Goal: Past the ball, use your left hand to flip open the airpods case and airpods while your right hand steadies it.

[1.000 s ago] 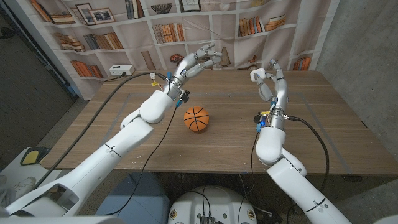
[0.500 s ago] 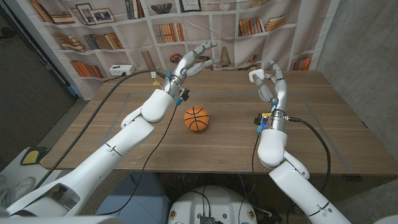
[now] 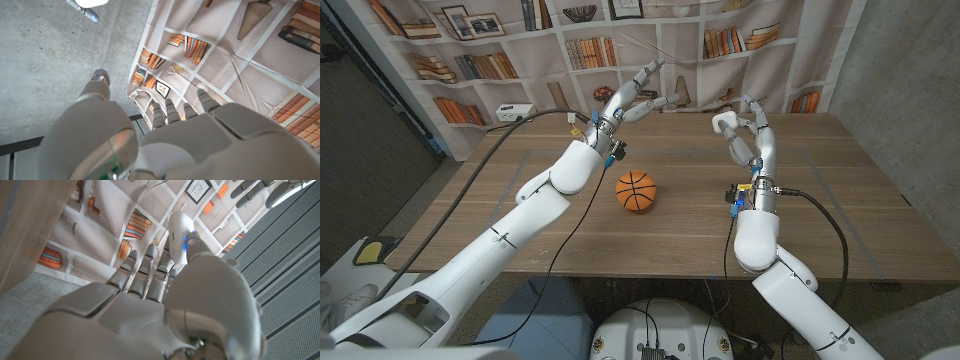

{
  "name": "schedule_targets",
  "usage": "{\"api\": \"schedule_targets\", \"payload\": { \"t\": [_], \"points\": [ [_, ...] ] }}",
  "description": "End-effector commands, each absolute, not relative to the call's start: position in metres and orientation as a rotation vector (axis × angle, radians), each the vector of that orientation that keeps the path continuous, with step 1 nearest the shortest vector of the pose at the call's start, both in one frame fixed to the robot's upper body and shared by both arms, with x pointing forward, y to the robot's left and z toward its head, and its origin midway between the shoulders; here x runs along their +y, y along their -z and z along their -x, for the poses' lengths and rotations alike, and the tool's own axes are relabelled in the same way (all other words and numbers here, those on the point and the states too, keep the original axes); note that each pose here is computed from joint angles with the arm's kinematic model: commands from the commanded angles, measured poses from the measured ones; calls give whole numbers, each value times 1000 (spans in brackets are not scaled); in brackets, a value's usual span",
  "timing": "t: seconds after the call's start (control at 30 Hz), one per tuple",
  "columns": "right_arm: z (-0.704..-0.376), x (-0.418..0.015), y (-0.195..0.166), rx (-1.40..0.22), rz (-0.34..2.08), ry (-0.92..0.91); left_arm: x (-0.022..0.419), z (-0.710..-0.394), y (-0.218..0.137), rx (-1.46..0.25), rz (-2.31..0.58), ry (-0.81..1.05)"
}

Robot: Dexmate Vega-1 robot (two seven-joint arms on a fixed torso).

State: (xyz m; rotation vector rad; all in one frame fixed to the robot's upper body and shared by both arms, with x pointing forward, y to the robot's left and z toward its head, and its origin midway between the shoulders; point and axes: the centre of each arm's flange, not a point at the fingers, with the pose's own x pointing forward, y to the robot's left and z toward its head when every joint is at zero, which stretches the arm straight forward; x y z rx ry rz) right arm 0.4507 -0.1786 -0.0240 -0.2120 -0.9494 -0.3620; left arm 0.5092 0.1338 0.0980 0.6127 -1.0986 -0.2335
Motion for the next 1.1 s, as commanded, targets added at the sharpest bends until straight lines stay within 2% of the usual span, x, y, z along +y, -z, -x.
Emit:
{"api": "schedule_targets", "payload": {
  "t": [0.03, 0.57, 1.1],
  "points": [
    [-447, -163, 22, -989, 258, 313, 135, -507, -98, -1101, -687, 173],
    [-446, -156, 23, -1010, 281, 307, 127, -494, -98, -1221, -951, -32],
    [-443, -146, 23, -1049, 311, 269, 130, -499, -94, -1197, -941, -19]
  ]
}}
